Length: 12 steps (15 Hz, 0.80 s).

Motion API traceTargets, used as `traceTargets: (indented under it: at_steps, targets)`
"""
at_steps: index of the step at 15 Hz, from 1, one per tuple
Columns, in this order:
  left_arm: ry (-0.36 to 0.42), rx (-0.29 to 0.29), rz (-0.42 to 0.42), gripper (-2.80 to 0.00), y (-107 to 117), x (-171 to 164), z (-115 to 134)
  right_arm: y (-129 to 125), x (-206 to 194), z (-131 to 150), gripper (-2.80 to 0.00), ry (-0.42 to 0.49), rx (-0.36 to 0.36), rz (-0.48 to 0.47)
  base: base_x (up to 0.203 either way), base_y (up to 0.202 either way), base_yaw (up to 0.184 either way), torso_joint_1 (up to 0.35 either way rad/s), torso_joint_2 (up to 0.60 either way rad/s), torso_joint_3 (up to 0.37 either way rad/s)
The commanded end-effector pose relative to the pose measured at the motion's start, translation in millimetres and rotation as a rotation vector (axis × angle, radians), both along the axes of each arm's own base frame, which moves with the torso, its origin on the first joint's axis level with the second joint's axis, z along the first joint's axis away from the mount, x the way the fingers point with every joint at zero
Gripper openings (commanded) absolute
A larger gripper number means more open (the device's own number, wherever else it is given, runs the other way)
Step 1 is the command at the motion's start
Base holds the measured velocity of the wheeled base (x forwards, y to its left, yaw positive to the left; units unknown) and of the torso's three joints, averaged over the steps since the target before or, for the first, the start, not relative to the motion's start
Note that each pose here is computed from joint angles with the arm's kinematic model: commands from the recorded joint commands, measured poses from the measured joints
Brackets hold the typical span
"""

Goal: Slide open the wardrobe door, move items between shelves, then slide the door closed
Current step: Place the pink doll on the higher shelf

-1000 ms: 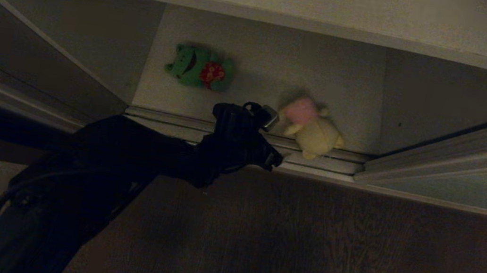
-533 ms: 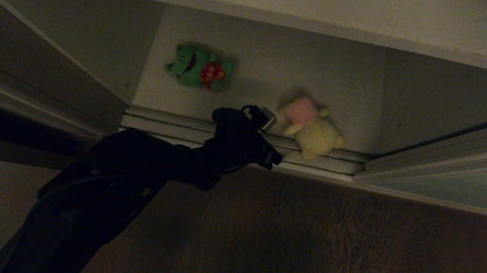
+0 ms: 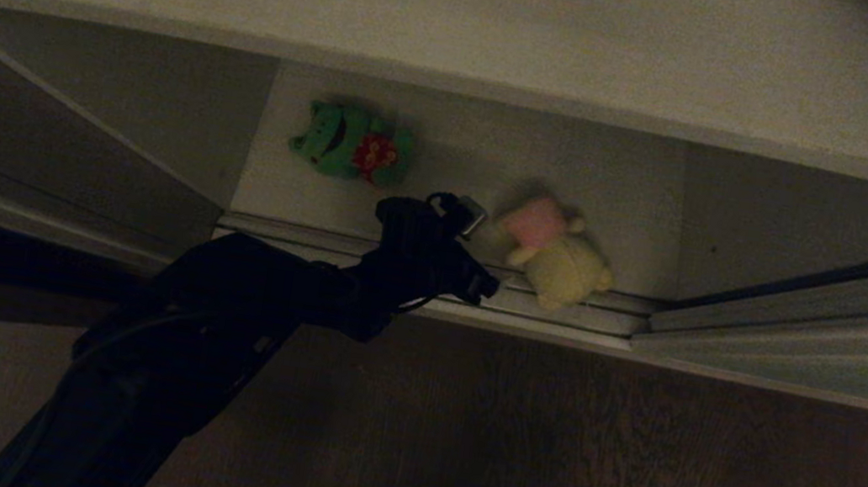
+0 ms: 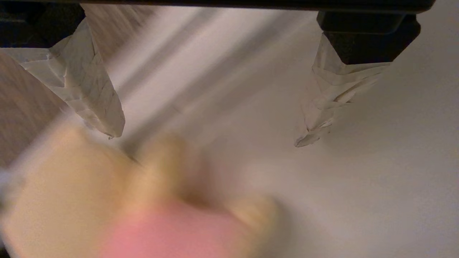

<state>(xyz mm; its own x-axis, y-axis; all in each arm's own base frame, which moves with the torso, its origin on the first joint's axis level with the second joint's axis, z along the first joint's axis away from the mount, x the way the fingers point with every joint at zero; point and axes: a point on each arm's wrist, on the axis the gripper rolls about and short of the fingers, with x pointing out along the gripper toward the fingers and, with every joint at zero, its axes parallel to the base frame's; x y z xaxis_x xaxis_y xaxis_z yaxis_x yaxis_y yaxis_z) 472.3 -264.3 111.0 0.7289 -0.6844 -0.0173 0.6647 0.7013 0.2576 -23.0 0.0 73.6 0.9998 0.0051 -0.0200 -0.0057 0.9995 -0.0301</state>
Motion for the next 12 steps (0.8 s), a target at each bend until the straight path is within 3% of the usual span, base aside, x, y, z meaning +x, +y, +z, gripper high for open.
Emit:
traceTargets:
  at_steps: [1,12]
  targets:
    - [-0.009,-0.004,-0.009,0.0,0,-2,5,0,0,0,-2.8,0.0,0.0,0.001,0.174,0.0,0.0,0.002,0.0,0.003]
    - [-0.001,-0.001,-0.107,0.0,-3,-1,-3,0,0,0,-2.8,0.0,0.0,0.001,0.008,0.0,0.0,0.001,0.0,0.0]
